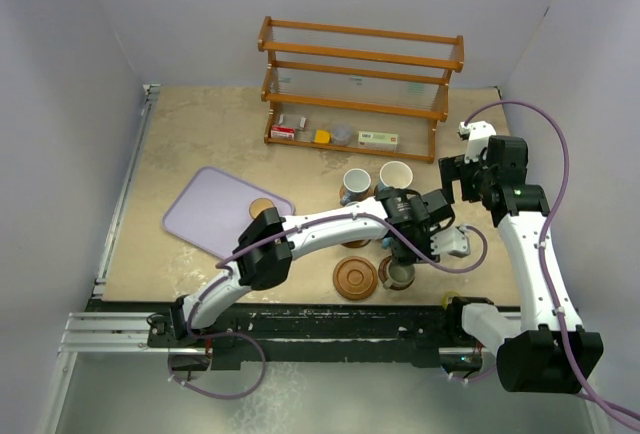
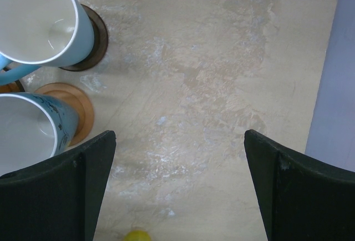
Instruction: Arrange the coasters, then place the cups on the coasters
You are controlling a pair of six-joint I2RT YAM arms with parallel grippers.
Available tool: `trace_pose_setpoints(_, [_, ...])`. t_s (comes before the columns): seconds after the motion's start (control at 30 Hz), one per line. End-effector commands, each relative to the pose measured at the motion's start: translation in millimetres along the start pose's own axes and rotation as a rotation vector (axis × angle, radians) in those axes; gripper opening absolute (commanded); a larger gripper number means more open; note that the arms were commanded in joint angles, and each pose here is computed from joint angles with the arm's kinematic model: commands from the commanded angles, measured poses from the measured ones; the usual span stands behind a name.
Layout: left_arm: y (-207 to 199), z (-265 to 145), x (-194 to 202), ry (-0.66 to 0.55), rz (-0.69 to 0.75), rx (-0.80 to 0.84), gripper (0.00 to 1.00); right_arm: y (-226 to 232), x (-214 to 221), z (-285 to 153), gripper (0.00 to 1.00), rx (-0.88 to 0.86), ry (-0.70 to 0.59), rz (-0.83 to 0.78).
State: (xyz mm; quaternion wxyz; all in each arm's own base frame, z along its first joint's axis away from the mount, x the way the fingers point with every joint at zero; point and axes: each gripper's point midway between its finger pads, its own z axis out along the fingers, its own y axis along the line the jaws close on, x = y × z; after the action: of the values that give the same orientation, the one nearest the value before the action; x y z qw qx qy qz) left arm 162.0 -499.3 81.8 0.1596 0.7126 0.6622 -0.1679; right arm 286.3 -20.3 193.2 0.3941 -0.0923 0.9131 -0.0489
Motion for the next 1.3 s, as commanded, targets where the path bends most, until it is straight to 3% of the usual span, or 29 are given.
trace_pose_setpoints(0.0, [-7.1,-63.0,-33.0,-0.125,0.050,-0.008,0.40,-1.6,-11.8,-9.7,1.00,0.002,-0.048,0.014])
trace_pose_setpoints(0.3, [3.2,-116.5,-22.2,-0.140,0.077,-0.151,0.46,-2.7,-11.6,-9.3,1.00,0.007,-0.048,0.014])
trace_pose_setpoints(0.57, [27.5,-160.0,16.0,-0.135,0.021,-0.299,0.54,-4.3,-10.6,-7.8,1.00,0.014,-0.042,0.010])
trace_pose_setpoints(0.9, [94.7,-231.3,100.6,-0.169,-0.244,-0.473,0.60,-6.2,-7.8,-4.0,1.00,0.021,-0.027,0.008])
trace_pose_setpoints(1.27, [124.1,-258.0,197.5,-0.134,-0.501,-0.559,0.63,-5.7,-6.3,-1.7,1.00,0.016,-0.017,0.009])
